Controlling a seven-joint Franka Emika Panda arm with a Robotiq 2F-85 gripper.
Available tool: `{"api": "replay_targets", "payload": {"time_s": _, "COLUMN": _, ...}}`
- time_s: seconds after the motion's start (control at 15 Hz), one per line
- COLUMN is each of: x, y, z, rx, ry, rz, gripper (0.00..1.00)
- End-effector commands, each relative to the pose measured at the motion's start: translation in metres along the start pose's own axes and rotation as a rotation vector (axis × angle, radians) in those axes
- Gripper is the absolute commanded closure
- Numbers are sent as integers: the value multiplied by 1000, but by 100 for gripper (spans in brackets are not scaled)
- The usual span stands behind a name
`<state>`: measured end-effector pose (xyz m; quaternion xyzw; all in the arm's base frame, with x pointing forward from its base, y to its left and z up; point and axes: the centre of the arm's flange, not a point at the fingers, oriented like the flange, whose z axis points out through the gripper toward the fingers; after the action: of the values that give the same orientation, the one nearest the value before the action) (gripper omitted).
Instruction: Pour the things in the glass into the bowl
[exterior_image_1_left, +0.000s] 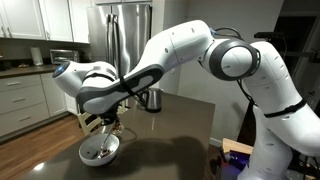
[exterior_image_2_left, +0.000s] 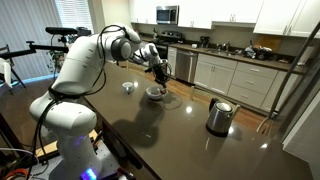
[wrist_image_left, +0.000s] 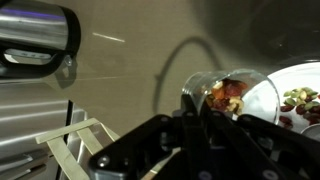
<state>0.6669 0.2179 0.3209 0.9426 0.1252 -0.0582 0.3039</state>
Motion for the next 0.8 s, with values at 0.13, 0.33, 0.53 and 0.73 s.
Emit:
{"api": "replay_targets", "payload": {"time_s": 0.13, "x": 13, "y": -10, "z": -31, "rx": -148, "ry": 2, "rz": 44, "gripper": 96}}
{"api": "replay_targets", "payload": {"time_s": 0.33, "x": 10, "y": -21, "z": -39, "rx": -214, "ry": 11, "rz": 59, "gripper": 96}}
{"api": "replay_targets", "payload": {"time_s": 0.53, "x": 5, "y": -33, "z": -44, "rx": -277, "ry": 18, "rz": 76, "gripper": 96}}
{"api": "replay_targets", "payload": {"time_s": 0.73, "x": 2, "y": -46, "z": -44, "rx": -321, "ry": 18, "rz": 85, "gripper": 96}}
